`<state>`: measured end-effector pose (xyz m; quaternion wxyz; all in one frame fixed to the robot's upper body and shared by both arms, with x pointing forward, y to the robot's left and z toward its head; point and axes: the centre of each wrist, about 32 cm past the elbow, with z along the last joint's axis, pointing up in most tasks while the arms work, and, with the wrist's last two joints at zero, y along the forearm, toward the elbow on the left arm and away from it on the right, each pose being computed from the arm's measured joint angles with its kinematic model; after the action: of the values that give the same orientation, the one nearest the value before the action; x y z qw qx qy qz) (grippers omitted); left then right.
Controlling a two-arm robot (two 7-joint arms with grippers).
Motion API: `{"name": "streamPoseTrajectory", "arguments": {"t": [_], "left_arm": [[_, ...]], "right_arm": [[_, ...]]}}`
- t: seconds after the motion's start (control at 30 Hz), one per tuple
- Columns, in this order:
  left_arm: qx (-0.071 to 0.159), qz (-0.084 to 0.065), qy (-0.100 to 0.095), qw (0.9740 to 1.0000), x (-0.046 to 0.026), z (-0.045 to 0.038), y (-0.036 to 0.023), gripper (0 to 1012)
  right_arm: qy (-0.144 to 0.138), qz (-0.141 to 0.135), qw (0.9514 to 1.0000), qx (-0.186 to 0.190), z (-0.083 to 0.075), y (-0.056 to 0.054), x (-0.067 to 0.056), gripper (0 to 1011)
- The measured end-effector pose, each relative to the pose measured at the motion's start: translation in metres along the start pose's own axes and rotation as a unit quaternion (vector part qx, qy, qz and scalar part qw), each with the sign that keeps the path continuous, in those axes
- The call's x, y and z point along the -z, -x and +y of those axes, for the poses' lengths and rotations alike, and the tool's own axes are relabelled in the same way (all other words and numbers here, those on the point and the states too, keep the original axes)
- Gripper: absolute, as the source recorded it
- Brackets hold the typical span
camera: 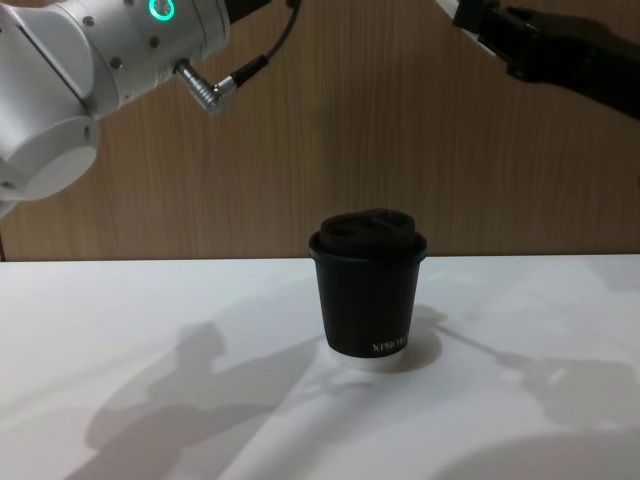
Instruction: Pick up the straw with one hand, pass it to the other hand, and insert it into the cup.
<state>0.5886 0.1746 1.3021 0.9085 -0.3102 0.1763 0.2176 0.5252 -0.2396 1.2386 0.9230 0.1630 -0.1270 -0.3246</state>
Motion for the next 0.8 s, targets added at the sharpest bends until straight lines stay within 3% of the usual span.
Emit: {"name": "streamPoseTrajectory", "arguments": {"t": [0.13,0.4,0.57,0.63,0.77,0.8], "left_arm": [[0.003,-0.002,0.001,1.0,-0.0017,0.0005,0.0013,94],[0.008,-0.006,0.006,0.9999,-0.0058,0.0023,0.0038,41],[0.009,-0.009,0.008,0.9999,-0.0078,0.0033,0.0049,22],[0.009,-0.01,0.008,0.9999,-0.0081,0.0035,0.0052,22],[0.006,-0.015,0.009,0.9998,-0.0093,0.0042,0.0064,21],[0.006,-0.015,0.009,0.9998,-0.0093,0.0042,0.0064,22]], "right_arm": [[0.0,0.0,1.0,0.0,0.0,0.0,0.0,24],[0.0,0.0,1.0,0.0,-0.0001,-0.0001,0.0,76],[0.0,0.0,1.0,0.0,-0.0001,0.0,0.0,195],[0.0,0.0,1.0,0.0,0.0,0.0,0.0,309],[0.0,0.0,1.0,0.0,0.0,0.0,0.0,388],[0.0,0.0,1.0,0.0,0.0,0.0,0.0,448]]}}
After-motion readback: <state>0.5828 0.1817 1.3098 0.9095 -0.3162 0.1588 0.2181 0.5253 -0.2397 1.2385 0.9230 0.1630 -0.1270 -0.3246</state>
